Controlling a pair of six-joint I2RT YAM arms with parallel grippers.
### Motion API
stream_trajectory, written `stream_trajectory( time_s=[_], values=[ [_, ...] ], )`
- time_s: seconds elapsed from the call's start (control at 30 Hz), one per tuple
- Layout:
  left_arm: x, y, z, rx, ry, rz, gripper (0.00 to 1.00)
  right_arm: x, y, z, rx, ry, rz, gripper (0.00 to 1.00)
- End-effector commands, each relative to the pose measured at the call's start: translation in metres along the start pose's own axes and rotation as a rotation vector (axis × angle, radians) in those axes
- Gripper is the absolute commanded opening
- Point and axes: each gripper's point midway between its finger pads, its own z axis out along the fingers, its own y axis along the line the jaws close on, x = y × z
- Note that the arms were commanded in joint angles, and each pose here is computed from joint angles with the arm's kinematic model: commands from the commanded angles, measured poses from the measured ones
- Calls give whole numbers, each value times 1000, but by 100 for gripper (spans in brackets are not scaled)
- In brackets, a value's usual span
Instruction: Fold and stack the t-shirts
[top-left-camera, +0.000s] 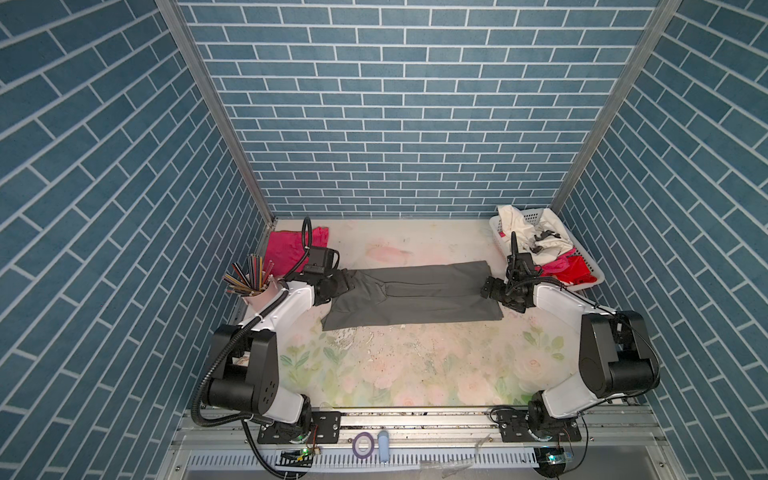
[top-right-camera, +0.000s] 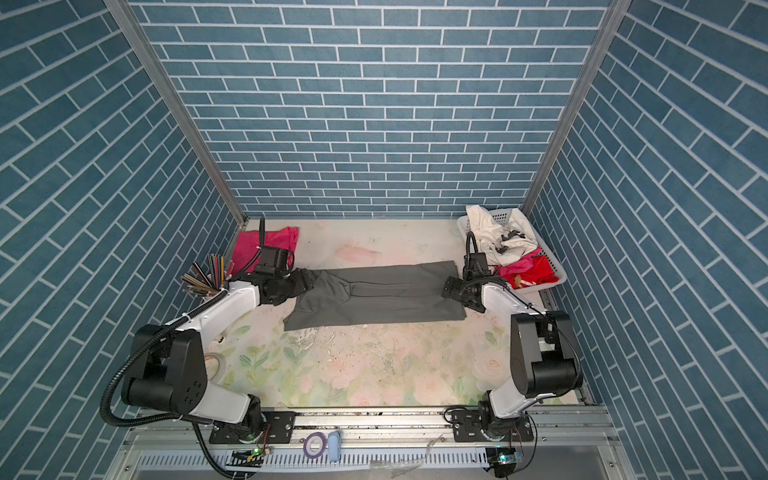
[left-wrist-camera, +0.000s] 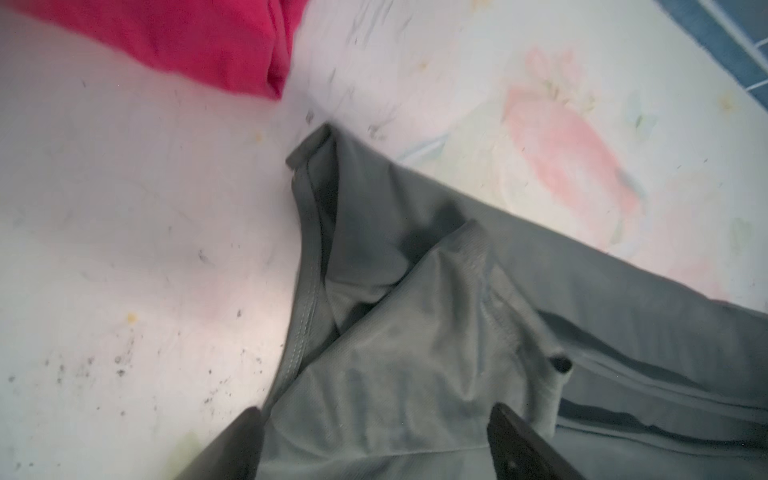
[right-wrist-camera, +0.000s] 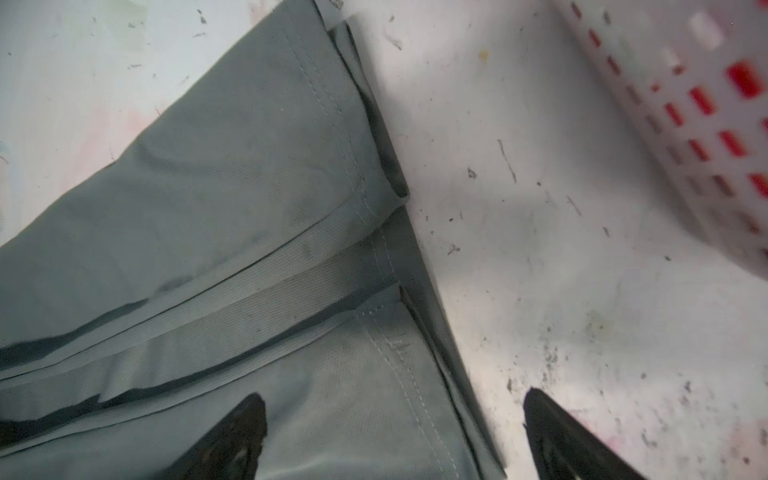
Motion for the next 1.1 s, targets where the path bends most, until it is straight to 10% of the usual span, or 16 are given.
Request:
stream_trajectory(
  time_s=[0.0, 0.43, 0.77, 1.07],
  values=[
    [6, 3, 3, 61, 30, -24, 86, 5, -7, 11, 23, 17, -26, 96],
    [27, 35, 34, 55, 136, -103, 87, 20, -18, 26, 35, 49, -30, 76],
    [18, 30, 43, 62, 137, -107, 86, 47, -24, 25, 6, 70, 14, 17],
    [0, 27, 60, 38, 128, -98, 86, 84, -30, 7, -16, 79, 53, 10]
  ],
)
